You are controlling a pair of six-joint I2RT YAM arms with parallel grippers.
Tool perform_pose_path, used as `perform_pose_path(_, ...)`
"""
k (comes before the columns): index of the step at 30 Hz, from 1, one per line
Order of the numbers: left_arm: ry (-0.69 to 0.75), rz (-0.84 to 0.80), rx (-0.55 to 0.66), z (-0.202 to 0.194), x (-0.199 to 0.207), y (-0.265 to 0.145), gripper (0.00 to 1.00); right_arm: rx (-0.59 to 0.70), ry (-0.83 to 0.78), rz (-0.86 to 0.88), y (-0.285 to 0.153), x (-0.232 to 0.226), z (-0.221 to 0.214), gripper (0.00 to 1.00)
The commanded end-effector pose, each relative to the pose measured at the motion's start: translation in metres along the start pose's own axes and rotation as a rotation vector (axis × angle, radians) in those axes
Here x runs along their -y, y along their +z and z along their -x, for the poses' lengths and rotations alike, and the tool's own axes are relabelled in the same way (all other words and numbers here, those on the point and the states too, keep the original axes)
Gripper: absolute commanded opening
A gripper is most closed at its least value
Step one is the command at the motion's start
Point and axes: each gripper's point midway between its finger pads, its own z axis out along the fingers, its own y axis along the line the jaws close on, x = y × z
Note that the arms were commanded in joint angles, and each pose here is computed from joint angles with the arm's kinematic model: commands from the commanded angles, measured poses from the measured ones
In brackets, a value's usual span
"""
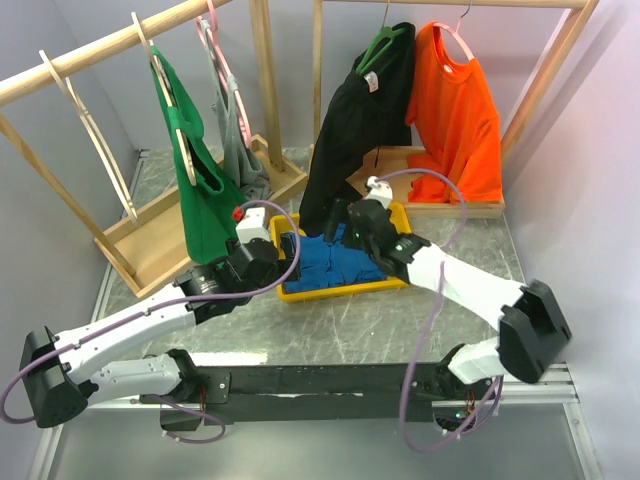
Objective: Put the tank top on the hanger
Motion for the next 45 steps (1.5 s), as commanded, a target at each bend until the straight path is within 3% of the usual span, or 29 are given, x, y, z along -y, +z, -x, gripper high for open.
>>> perform_pose_path(1,-0.038,0.008,0.029,0.018,0.004,-0.007,0.99,-0.028,0.002,-0.014,0.019,-0.007,0.007,1.00)
perform_pose_path(8,-0.063,-0.013,0.036,0.020,0.005,-0.011,0.99,-0.145,-0.002,-0.056,0.057,-0.009,-0.032,0.96)
perform_pose_path(15,-0.060,0.012,0.039,0.019,-0.001,-0.009,1.00,-0.206,-0.063,-0.117,0.068,-0.006,-0.078,0.95)
perform_pose_path(21,-0.064,0.020,0.030,0.020,-0.001,-0.009,0.99,-0.231,-0.108,-0.132,0.075,-0.004,-0.092,0.82)
perform_pose_path(24,-0.064,0.025,0.032,0.021,-0.003,-0.010,1.00,-0.238,-0.141,-0.140,0.075,-0.002,-0.091,0.52)
perform_pose_path(25,-0.066,0.027,0.033,0.021,-0.004,-0.010,0.99,-0.229,-0.143,-0.141,0.072,-0.002,-0.087,0.28)
perform_pose_path(26,-0.070,0.027,0.035,0.022,-0.003,-0.011,0.99,-0.220,-0.144,-0.141,0.070,-0.002,-0.083,0.16)
perform_pose_path(28,-0.077,0.030,0.038,0.023,-0.004,-0.012,0.99,-0.194,-0.141,-0.132,0.059,-0.005,-0.070,0.00)
perform_pose_path(37,-0.141,0.100,0.023,0.020,-0.019,0.000,0.99,-0.036,-0.090,-0.001,-0.003,-0.033,0.005,0.00)
perform_pose_path(45,-0.199,0.055,-0.021,0.014,-0.025,0.014,0.99,0.061,-0.034,0.128,-0.055,-0.047,0.044,0.00)
